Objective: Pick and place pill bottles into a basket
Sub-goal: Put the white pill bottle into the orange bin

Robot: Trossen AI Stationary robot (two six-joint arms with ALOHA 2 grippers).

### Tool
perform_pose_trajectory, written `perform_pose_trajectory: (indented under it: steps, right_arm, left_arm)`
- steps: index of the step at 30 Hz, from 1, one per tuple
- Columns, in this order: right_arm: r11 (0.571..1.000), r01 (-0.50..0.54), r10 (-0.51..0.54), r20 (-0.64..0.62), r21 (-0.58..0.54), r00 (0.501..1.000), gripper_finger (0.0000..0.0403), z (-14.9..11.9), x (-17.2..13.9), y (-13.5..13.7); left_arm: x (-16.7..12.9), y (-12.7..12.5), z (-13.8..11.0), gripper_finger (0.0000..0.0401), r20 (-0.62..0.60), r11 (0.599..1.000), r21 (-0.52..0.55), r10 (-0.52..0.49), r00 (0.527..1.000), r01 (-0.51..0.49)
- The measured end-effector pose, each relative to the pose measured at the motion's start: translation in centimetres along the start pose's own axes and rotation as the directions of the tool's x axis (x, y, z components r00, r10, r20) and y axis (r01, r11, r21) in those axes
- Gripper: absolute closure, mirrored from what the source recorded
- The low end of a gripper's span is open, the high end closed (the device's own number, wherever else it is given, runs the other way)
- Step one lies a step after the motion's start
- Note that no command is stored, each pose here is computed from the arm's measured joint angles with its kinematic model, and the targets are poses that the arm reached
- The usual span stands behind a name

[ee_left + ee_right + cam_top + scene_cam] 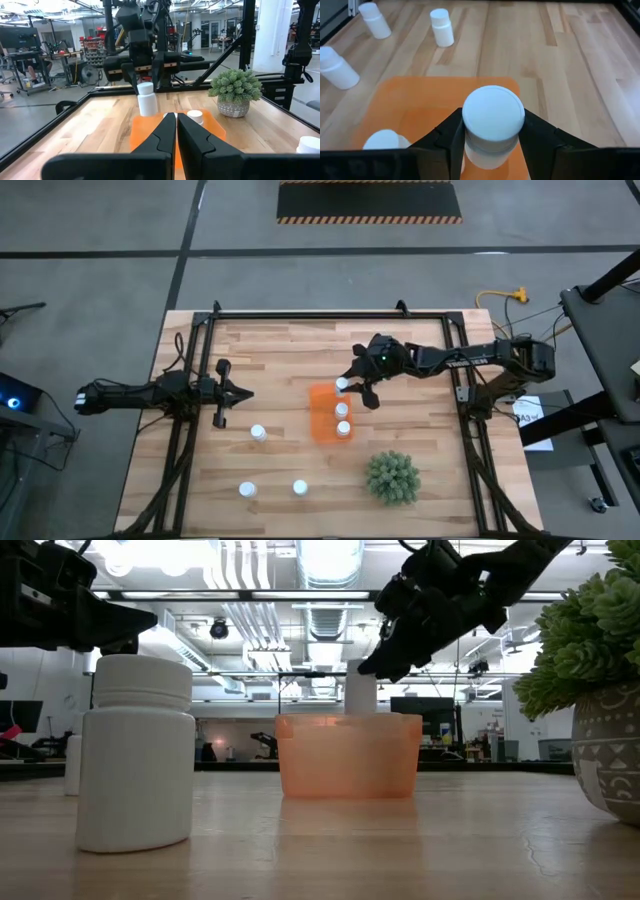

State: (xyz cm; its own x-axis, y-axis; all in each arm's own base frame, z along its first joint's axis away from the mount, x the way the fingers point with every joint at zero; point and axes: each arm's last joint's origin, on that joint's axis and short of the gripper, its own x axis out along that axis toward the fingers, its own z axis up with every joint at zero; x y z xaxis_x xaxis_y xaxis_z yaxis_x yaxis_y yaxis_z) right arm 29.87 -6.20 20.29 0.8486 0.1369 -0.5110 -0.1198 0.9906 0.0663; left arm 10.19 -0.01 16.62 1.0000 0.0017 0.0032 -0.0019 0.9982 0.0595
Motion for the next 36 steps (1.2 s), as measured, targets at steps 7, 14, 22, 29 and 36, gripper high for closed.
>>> perform_pose_trajectory:
  steps: [7, 14, 22, 29, 36]
  right_arm:
    - [1.000, -0.006, 0.007, -0.037, 0.010, 0.999, 0.0263, -1.1, 1.2, -0.3]
    - [1.000, -0.014, 0.016, -0.075, 0.022, 0.997, 0.0263, -2.1, 2.4, -0.5]
    - [0.999, -0.022, 0.025, -0.107, 0.031, 0.994, 0.0263, -3.0, 3.3, -0.7]
    - [0.999, -0.028, 0.032, -0.128, 0.033, 0.991, 0.0261, -3.6, 3.8, -0.8]
    - [0.999, -0.029, 0.033, -0.135, 0.028, 0.990, 0.0259, -3.8, 3.9, -0.8]
  left_arm:
    - [0.0, 0.0, 0.0, 0.0401, -0.002, 1.000, 0.000, 0.000, 1.000, 0.000]
    - [0.0, 0.0, 0.0, 0.0401, -0.001, 1.000, 0.000, 0.000, 1.000, 0.000]
    - [0.0, 0.0, 0.0, 0.0401, -0.002, 1.000, 0.000, 0.000, 1.000, 0.000]
    - [0.0, 0.0, 0.0, 0.0401, -0.001, 1.000, 0.000, 0.000, 1.000, 0.000]
    - [0.0, 0.0, 0.0, 0.0401, -0.001, 1.000, 0.000, 0.000, 1.000, 0.000]
